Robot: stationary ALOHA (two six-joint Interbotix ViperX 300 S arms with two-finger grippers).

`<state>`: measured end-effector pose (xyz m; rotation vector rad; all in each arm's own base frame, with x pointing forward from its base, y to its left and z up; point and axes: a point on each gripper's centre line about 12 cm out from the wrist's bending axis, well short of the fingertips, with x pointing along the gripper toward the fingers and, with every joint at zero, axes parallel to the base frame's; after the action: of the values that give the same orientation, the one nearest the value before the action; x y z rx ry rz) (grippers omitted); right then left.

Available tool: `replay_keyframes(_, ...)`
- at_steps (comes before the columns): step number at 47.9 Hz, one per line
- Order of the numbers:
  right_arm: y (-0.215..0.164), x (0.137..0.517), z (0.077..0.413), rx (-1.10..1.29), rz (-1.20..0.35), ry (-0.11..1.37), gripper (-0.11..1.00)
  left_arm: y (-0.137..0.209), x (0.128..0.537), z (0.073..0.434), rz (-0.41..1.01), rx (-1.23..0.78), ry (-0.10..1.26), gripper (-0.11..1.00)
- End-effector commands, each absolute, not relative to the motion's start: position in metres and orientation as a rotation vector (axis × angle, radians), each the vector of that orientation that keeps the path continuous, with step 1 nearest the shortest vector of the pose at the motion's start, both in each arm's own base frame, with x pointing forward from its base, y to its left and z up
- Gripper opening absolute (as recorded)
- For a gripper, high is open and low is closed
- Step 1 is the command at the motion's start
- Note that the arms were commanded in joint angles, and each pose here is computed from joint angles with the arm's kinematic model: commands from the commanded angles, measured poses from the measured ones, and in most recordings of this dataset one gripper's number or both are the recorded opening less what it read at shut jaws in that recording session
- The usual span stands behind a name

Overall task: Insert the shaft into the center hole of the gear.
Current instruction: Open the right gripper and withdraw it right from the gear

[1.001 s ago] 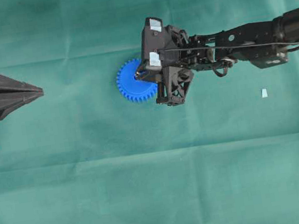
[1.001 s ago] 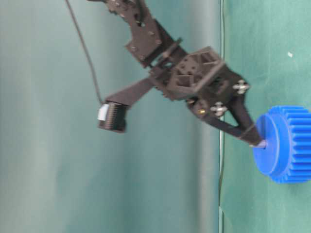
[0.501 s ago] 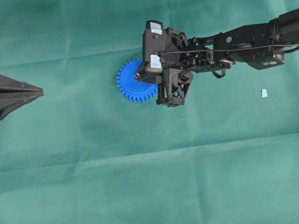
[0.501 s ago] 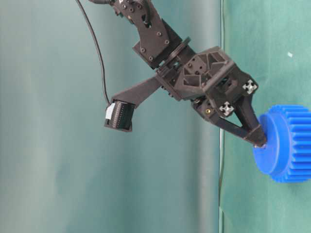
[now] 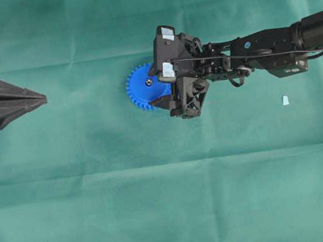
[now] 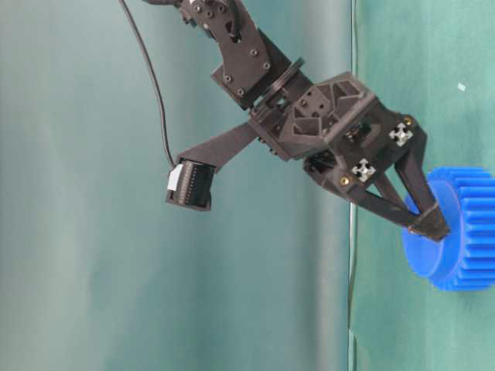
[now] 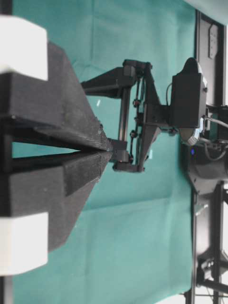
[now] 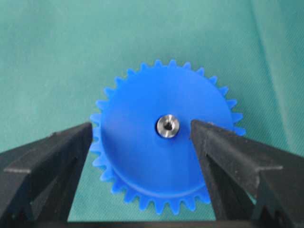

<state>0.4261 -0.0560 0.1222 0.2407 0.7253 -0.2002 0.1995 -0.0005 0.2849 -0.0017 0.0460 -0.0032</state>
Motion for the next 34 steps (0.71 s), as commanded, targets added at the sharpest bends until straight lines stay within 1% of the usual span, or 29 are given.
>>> replay_keyframes(1, -0.059, 0.430, 0.133, 0.246, -0.205, 0.697, 0.95, -0.001, 0.202, 0.295, -0.007, 0.000, 0.021, 0.00)
replay_keyframes(8, -0.059, 0.429, 0.150, 0.245, -0.202, 0.661, 0.96, -0.001, 0.202, 0.296, -0.005, 0.000, 0.018, 0.00)
replay_keyframes(19, -0.057, 0.418, 0.216, 0.218, -0.181, 0.521, 0.96, -0.001, 0.202, 0.296, -0.005, 0.000, 0.018, 0.00)
replay_keyframes(24, -0.056, 0.406, 0.247, 0.191, -0.170, 0.462, 0.96, -0.001, 0.202, 0.296, -0.005, 0.000, 0.018, 0.00)
replay_keyframes(34, -0.051, 0.376, 0.284, 0.166, -0.160, 0.394, 0.96, -0.001, 0.201, 0.295, -0.005, 0.000, 0.020, 0.00)
